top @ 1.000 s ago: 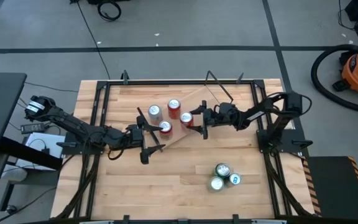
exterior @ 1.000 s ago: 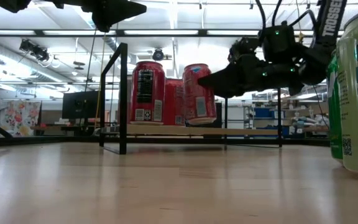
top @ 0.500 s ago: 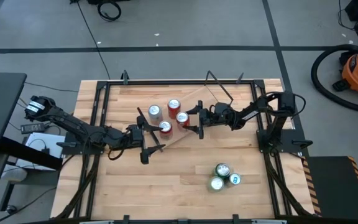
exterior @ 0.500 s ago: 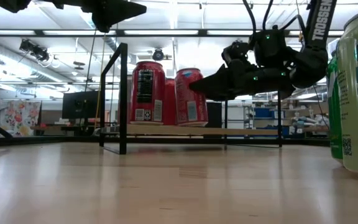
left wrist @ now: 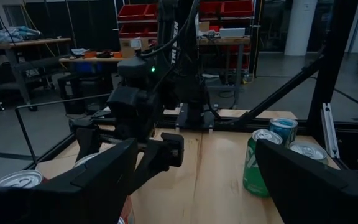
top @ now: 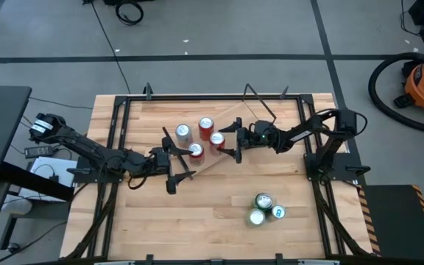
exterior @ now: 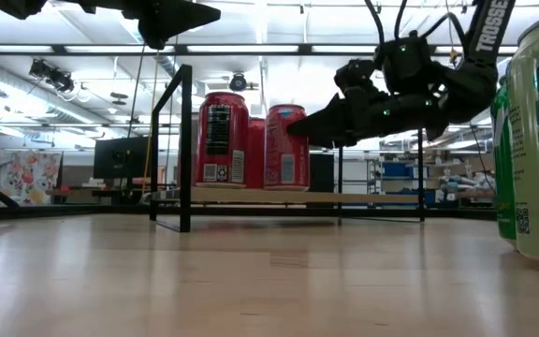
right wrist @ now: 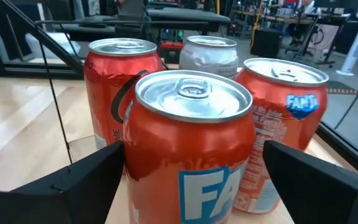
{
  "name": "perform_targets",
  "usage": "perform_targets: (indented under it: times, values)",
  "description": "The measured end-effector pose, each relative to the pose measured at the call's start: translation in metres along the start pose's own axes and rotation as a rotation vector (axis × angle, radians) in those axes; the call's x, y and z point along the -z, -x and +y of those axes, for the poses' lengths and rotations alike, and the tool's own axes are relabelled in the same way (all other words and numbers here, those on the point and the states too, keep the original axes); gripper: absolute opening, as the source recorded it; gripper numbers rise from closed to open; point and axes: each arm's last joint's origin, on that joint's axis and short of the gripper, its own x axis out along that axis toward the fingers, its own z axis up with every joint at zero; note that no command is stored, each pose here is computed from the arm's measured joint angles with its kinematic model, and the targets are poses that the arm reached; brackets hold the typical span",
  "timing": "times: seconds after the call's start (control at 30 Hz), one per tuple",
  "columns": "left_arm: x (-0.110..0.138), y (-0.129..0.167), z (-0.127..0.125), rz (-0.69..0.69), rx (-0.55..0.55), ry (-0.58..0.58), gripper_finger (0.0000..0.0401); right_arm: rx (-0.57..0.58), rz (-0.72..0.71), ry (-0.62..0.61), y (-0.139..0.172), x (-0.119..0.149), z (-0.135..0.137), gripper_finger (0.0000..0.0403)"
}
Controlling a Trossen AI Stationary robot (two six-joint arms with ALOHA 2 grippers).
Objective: Place canned beverage on shelf
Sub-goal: Put the red soda can on the shelf
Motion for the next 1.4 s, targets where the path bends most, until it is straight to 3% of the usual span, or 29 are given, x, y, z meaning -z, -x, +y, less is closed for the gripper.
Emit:
perform_targets:
  times: [0.23,0.6,1.03,1.2,1.4]
  values:
    - [0.0,0.0,0.0,0.0,0.001,-0.001,0.0336,0.052,0.098,0.019,0.012,-0.013,-0.001,0.0392]
    - [0.0,0.0,0.0,0.0,0.001,-0.001,0.0336,0.27,0.192,0.077,0.031,-0.033,-0.001,0.0392]
    - [0.0,0.0,0.0,0.0,0.001,-0.006,0.0336,0.032,0.308,-0.03,0.028,-0.018,0.027,0.039]
    - [0.0,0.0,0.0,0.0,0.001,-0.001,0.0336,0.018,0.327,-0.016,0.022,-0.008,0.031,0.0383]
    - [0.0,0.0,0.0,0.0,0.001,-0.001,0.0336,0.098,0.327,-0.009,0.015,0.003,0.019,0.0377]
